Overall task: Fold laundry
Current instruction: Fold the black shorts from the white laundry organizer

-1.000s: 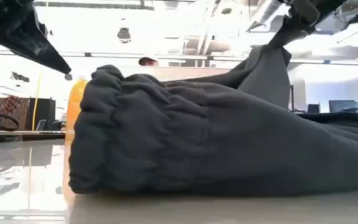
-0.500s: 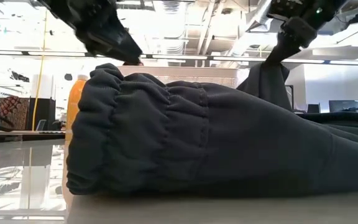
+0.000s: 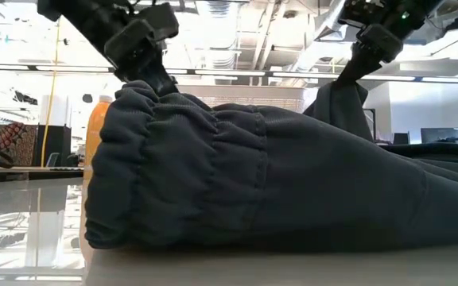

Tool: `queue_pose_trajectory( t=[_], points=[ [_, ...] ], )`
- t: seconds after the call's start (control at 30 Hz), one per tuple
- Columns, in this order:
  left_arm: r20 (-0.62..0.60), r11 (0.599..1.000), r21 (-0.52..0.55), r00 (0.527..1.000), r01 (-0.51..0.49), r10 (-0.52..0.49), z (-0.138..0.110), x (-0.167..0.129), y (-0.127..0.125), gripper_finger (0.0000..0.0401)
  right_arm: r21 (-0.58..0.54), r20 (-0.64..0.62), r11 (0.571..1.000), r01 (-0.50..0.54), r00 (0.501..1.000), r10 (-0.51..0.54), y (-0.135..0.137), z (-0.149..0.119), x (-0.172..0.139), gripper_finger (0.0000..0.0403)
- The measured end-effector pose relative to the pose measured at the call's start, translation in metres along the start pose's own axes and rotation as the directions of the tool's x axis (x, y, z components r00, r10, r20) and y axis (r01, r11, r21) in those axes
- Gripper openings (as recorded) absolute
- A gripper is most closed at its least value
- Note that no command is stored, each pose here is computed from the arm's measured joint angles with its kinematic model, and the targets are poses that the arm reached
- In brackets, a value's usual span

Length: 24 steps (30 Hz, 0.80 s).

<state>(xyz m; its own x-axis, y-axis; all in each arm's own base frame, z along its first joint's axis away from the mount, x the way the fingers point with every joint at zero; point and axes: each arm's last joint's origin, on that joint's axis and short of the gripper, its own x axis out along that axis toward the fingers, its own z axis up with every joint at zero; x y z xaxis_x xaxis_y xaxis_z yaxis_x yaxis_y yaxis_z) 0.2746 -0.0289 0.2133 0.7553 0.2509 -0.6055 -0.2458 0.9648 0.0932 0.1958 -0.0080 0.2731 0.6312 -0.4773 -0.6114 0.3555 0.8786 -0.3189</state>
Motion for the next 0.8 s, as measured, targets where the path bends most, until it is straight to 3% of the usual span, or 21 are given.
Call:
queue_pose_trajectory(
  t=[0.17,0.4,0.57,0.73,0.8],
  points=[
    [-0.105,0.999,0.012,0.994,0.045,-0.043,-0.013,0.020,-0.001,0.0286,0.002,0.002,1.000,0.000,1.000,0.000,0.000,0.000,0.000,0.0013],
    [-0.131,0.995,0.026,0.987,-0.093,0.096,-0.021,0.033,0.001,0.0264,0.003,0.002,1.000,0.002,1.000,-0.002,0.000,0.000,0.000,0.0013],
    [-0.129,0.994,0.004,0.986,-0.109,0.109,-0.021,0.033,0.001,0.0181,0.004,0.003,1.000,0.001,1.000,-0.002,-0.001,0.000,0.000,0.0014],
    [-0.129,0.995,0.012,0.986,-0.101,0.102,-0.021,0.029,-0.001,0.0048,0.013,0.020,1.000,0.001,1.000,-0.002,0.000,0.002,0.000,0.0014],
    [-0.105,0.996,0.010,0.991,-0.085,0.086,-0.017,0.021,-0.003,0.0016,0.011,0.036,1.000,0.001,0.999,-0.001,-0.002,0.006,-0.003,0.0014]
  ],
)
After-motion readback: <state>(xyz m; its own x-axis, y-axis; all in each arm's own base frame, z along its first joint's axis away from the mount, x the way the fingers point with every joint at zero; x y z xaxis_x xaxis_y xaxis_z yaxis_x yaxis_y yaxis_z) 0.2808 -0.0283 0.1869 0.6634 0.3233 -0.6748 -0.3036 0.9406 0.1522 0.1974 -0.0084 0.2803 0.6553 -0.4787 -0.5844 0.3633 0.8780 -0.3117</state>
